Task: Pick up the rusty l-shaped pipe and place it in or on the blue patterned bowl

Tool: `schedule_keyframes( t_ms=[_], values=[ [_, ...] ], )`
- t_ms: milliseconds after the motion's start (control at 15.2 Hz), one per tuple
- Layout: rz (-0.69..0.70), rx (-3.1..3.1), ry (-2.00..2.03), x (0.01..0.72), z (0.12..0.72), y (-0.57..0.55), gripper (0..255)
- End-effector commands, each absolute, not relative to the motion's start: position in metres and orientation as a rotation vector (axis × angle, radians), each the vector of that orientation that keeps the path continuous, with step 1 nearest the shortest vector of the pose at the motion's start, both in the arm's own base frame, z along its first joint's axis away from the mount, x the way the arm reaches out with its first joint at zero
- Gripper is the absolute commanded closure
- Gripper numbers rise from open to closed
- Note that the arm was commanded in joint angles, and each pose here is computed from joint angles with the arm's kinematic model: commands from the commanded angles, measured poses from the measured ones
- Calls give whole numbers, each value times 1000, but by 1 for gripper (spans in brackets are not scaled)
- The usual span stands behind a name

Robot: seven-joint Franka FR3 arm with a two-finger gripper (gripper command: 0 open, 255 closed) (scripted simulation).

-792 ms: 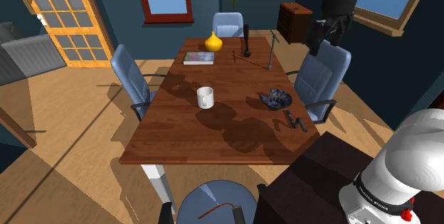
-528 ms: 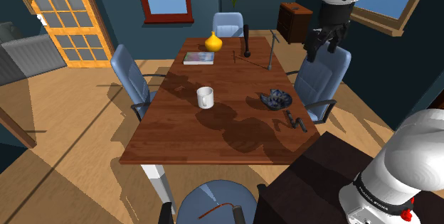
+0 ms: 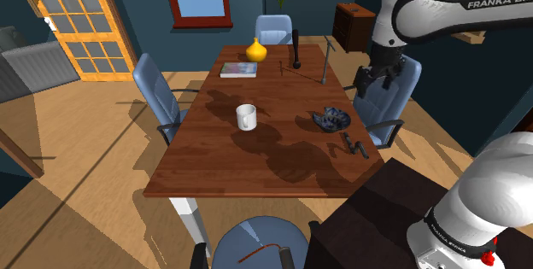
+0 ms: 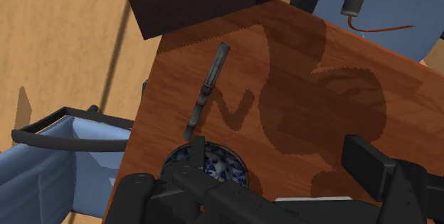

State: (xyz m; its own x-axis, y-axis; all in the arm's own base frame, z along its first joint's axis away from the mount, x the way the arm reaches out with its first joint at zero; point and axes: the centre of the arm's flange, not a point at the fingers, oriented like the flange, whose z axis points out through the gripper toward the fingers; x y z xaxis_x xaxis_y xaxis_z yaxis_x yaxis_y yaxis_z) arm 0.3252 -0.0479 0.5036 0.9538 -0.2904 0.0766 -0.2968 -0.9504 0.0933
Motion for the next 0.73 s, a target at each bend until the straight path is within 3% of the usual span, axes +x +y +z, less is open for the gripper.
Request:
schedule_keyframes(
  t_ms=[0,660],
  values=[
    [103,2999,-500,329,478,-59,0],
    [132,2969,-735,351,355,-102,0]
  ],
)
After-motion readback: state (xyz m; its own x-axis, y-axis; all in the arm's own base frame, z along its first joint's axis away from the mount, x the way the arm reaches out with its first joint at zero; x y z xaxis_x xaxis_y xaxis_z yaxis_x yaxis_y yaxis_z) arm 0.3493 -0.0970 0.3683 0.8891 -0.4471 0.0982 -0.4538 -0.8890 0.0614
